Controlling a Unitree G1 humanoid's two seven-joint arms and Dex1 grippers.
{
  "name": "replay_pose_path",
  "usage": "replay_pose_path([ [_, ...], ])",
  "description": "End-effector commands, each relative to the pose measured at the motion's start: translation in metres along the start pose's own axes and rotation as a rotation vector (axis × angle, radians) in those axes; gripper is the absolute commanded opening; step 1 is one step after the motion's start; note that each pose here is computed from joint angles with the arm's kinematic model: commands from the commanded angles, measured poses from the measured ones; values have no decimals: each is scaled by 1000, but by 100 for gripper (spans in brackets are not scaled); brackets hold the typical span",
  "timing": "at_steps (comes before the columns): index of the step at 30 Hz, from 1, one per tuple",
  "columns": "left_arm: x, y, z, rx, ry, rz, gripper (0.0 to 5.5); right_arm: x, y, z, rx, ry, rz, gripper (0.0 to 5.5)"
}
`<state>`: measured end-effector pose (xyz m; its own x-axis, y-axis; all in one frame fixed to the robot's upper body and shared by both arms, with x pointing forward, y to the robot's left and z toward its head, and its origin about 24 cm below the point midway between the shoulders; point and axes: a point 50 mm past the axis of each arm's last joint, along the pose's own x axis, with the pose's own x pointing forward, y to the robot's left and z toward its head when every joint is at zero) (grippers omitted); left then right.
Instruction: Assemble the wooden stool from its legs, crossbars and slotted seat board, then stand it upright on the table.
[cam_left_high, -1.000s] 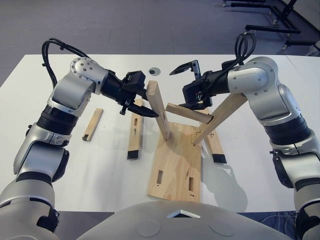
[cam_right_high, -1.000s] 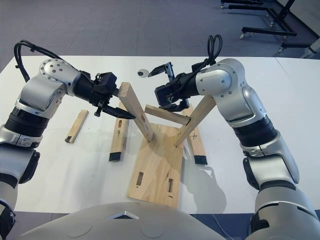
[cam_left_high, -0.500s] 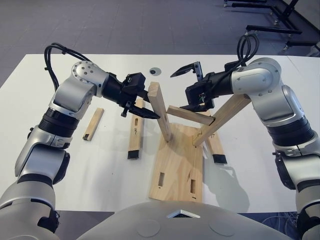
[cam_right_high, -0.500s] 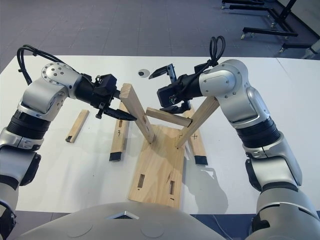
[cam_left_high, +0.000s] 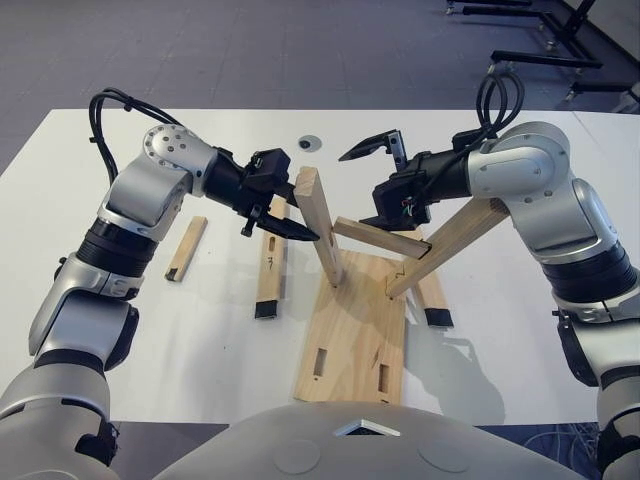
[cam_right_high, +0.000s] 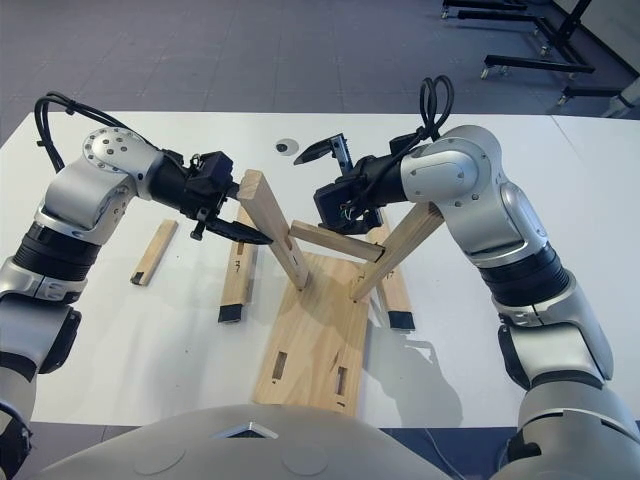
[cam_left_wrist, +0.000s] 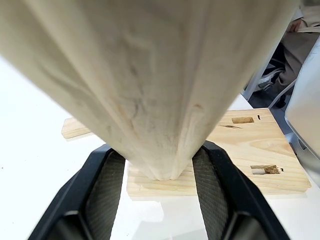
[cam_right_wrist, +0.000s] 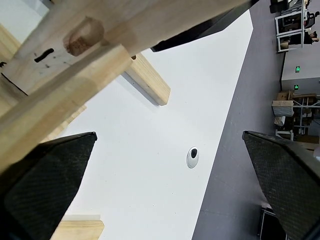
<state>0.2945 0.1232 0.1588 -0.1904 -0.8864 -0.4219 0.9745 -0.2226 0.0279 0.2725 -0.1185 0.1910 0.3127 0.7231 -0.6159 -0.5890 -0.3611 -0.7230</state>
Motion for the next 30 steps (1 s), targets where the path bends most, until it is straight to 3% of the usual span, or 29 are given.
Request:
replay_pose_path([
  [1, -12, -5, -50, -180, 222, 114, 202, 27, 28, 20, 52, -212, 156, 540],
  [16, -12, -5, -50, -174, 237, 111, 202, 19, 20, 32, 160, -440, 123, 540],
  [24, -13, -5, -51, -175, 243, 114, 202, 17, 19, 38, 164, -487, 128, 540],
  [30, -14, -5, -51, -171, 248, 117, 202, 18, 20, 32, 137, -428, 134, 540],
])
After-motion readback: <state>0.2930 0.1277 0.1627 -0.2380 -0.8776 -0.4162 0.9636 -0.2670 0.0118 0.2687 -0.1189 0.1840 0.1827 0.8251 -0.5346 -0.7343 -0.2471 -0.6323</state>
